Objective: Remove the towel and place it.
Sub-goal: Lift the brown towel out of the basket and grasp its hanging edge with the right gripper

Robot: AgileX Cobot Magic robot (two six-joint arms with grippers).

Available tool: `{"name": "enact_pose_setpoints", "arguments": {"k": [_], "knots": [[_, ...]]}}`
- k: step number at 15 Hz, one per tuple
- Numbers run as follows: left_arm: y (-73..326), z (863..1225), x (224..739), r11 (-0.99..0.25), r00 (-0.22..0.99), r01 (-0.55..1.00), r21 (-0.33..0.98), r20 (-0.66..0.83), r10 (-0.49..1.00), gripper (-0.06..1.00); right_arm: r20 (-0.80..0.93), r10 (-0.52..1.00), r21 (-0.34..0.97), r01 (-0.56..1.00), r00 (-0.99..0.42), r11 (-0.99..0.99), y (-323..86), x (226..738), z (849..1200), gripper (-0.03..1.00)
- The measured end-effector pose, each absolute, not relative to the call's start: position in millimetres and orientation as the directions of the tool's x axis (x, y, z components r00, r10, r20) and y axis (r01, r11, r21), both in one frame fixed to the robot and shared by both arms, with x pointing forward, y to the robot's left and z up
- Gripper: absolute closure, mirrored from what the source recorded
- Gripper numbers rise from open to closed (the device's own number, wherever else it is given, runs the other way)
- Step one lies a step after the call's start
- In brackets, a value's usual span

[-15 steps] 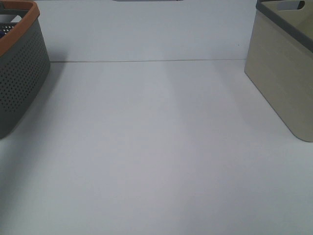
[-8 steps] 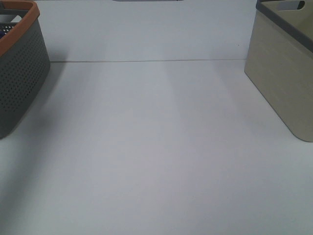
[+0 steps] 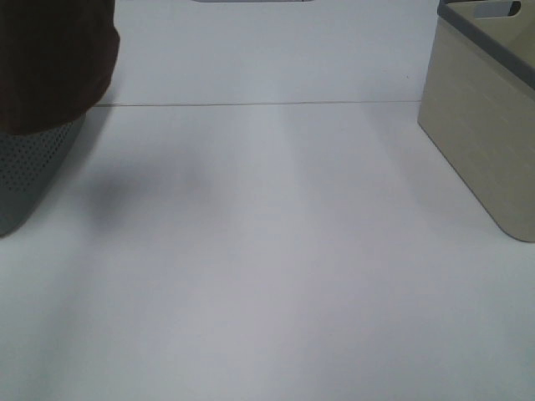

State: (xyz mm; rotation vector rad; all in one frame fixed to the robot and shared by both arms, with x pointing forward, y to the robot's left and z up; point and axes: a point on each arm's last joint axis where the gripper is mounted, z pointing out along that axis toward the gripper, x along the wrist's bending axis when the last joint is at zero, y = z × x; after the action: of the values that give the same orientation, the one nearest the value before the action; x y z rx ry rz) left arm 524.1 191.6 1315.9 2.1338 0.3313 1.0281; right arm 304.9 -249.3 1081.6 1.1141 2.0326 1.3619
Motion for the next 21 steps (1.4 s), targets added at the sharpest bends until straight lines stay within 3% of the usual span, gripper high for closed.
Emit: {"name": "enact_pose_setpoints", "arguments": {"k": [5,21], "knots": [[132.0,1287.1,537.8,-0.723,0.740,-0.136,0.678,0.554,0.380,0.94,0.043,0.801,0.911,0.353,-0.597,0.215,-244.3,366.9,1072.8,0.33],[78.8,1249.6,552.4,-0.675,0.856,-0.121,0.728,0.420,0.300,0.94,0.187,0.697,0.932,0.350,-0.693,0.098,-225.3,455.6,1032.0,0.33]]}}
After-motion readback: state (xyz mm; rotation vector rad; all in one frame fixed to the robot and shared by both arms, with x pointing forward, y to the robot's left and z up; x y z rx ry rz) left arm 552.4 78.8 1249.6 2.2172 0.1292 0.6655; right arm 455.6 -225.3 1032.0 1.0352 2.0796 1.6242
